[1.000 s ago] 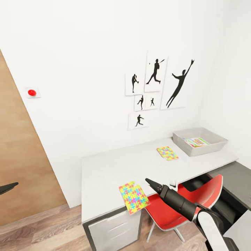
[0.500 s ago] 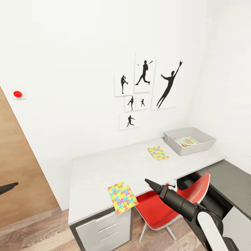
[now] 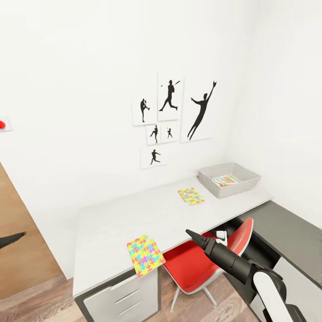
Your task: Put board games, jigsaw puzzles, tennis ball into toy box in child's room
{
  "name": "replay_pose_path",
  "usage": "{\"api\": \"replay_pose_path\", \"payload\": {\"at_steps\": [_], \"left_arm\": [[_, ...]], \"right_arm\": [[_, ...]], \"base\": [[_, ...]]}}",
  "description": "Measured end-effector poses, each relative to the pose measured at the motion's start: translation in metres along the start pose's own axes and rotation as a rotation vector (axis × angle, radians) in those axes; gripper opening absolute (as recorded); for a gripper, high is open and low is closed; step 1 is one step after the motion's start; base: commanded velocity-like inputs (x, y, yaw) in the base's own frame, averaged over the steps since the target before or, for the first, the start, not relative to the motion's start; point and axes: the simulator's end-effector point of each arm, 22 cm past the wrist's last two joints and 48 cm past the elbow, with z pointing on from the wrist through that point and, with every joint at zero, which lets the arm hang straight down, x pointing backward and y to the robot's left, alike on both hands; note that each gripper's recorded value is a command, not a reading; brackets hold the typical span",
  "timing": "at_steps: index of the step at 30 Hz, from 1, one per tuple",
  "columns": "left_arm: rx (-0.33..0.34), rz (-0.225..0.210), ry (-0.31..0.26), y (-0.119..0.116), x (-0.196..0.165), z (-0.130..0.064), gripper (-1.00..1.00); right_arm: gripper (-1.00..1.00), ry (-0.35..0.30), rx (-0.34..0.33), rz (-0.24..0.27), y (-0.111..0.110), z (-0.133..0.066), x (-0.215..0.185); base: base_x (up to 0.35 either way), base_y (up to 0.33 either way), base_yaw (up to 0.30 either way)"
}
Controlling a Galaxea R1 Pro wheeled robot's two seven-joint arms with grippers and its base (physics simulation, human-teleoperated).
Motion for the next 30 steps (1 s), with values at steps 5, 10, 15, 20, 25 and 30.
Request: {"api": "replay_pose_path", "payload": {"at_steps": [5,10,15,20,25,30], "left_arm": [[0.011,-0.001,0.011,-0.004,0.004,0.004,1.00],[0.025,-0.021,0.056,-0.006,0.019,0.014,1.00],[0.030,-0.053,0.087,-0.005,0.029,0.020,1.00],[0.032,-0.092,0.114,-0.004,0.037,0.023,1.00],[0.035,-0.133,0.149,-0.006,0.045,0.027,1.00],[0.038,-0.154,0.173,-0.007,0.050,0.030,1.00]], "right_arm": [[1.00,-0.002,-0.001,-0.002,0.001,0.000,-0.001],[1.00,-0.002,-0.001,-0.003,0.000,0.000,-0.001],[1.00,-0.003,0.000,-0.003,-0.004,0.001,-0.001],[1.00,-0.007,0.004,-0.002,-0.009,0.002,-0.002],[1.00,-0.013,0.005,-0.001,-0.014,0.004,-0.002],[1.00,-0.030,0.007,-0.010,-0.018,0.004,-0.006]], "base": [[0.000,-0.002,-0.085],[0.000,-0.001,-0.025],[0.000,0.000,-0.007],[0.000,0.000,-0.002],[0.000,0.000,0.000],[0.000,0.000,0.000]]}}
